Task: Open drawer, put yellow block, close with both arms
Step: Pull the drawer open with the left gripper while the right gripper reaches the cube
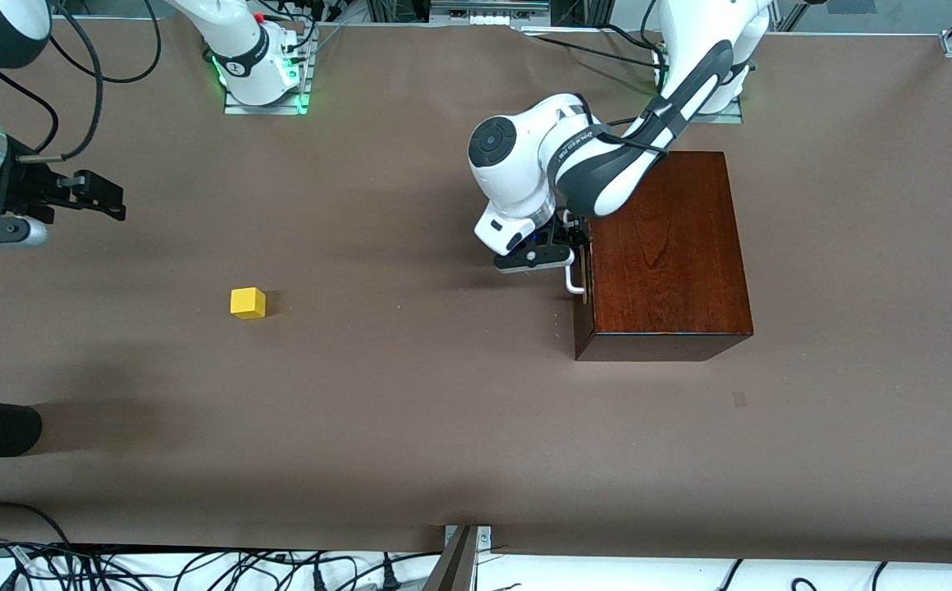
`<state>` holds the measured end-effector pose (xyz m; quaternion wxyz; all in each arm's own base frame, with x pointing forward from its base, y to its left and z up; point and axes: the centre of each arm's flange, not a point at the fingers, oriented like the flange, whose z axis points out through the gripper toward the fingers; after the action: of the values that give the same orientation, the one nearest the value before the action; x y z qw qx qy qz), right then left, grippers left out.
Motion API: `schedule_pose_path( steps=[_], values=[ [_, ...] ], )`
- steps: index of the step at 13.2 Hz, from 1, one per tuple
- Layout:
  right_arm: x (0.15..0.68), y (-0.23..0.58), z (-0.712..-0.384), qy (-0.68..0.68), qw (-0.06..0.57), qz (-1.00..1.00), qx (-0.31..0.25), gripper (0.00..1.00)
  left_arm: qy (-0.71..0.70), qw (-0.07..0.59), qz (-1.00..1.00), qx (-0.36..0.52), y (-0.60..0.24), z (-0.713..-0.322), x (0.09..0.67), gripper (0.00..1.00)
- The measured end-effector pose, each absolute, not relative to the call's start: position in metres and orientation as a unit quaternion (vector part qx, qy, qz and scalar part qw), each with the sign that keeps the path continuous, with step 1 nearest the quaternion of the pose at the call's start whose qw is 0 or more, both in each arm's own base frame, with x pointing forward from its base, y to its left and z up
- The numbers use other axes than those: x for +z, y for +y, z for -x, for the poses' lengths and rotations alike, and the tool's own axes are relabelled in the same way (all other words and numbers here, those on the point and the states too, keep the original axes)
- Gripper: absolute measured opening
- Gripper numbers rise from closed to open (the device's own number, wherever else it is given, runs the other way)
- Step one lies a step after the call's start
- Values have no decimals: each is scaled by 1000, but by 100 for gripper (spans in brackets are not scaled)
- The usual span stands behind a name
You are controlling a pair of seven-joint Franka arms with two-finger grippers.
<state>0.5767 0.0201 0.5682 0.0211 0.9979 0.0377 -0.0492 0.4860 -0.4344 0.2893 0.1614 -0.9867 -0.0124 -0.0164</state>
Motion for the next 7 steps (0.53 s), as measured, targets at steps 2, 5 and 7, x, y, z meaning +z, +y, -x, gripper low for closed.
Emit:
schedule_pose_path(
  steps=[2,5,7],
  values=[
    [564,19,-579,37,22,-998,-51,100,-14,161,987,-15,-435,-486,285,100],
    [550,20,-585,64,22,-996,-62,100,-14,163,987,-11,-435,-486,279,100],
    [533,22,-591,84,23,-993,-76,100,-14,164,986,-8,-435,-485,275,100]
  ],
)
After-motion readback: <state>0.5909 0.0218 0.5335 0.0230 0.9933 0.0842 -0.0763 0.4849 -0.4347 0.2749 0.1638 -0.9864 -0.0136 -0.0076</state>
